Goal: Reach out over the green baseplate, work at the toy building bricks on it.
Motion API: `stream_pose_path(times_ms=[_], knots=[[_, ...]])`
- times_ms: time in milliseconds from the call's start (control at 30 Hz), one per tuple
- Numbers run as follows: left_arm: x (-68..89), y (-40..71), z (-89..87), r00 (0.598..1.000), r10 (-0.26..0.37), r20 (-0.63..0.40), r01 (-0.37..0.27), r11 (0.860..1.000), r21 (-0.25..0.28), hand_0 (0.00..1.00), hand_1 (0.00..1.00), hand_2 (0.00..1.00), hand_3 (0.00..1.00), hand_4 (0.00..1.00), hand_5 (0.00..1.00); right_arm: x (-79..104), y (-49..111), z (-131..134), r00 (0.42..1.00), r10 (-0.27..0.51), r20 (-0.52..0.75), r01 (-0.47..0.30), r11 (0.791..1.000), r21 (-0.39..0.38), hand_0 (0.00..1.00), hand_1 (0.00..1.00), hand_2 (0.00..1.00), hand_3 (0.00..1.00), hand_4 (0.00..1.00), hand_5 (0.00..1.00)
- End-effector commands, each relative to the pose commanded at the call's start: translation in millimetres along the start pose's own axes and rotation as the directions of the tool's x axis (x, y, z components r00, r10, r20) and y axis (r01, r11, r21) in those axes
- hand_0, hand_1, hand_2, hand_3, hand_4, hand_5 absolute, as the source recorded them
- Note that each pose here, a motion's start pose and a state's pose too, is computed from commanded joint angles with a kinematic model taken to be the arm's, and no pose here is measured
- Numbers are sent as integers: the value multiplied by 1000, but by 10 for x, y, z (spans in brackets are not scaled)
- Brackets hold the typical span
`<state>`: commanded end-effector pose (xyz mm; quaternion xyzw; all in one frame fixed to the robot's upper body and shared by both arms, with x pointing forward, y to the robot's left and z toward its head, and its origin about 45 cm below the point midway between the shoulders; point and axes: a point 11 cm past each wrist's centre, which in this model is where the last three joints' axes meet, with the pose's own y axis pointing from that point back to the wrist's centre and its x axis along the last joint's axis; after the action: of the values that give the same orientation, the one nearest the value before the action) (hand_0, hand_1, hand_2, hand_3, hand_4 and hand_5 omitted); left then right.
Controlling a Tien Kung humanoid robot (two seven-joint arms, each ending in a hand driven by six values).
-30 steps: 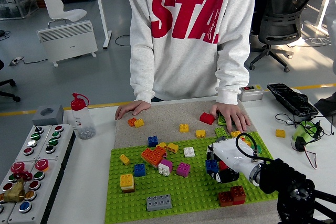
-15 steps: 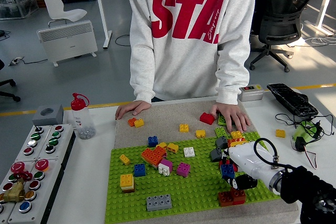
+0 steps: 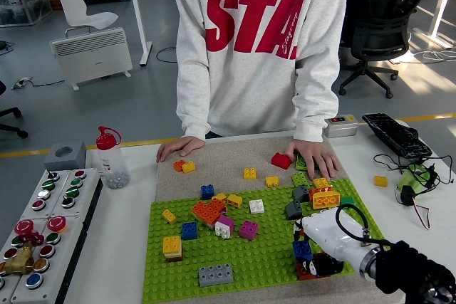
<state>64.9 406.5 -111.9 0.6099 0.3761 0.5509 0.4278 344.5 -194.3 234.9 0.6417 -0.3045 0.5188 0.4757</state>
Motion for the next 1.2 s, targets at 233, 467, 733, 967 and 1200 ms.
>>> stream_pose_path(times_ms=[233,467,733,967,1200], knots=[[-3,0,-1,1000,0,1,0,1000,1,689,698,680,623,360,998,-43,0,-46,1000,-7,-9,7,1000,12,44,228,511,501,620,194],[-7,0,-4,1000,0,3,0,1000,1,689,699,680,623,360,998,-95,-11,-74,1000,-21,-22,21,1000,16,43,229,511,502,618,197],[-8,-1,-13,1000,0,5,0,1000,4,689,699,680,623,359,998,-144,-27,-63,999,-32,-23,32,999,8,44,227,511,501,618,198],[-14,-3,-28,1000,-2,7,2,1000,7,689,699,682,623,359,998,-168,-35,-37,999,-36,-25,36,999,0,43,227,511,501,618,199],[-21,-5,-45,1000,-3,9,3,1000,10,689,699,683,624,359,998,-173,-22,-19,999,-38,-33,38,999,1,42,227,511,501,620,200]])
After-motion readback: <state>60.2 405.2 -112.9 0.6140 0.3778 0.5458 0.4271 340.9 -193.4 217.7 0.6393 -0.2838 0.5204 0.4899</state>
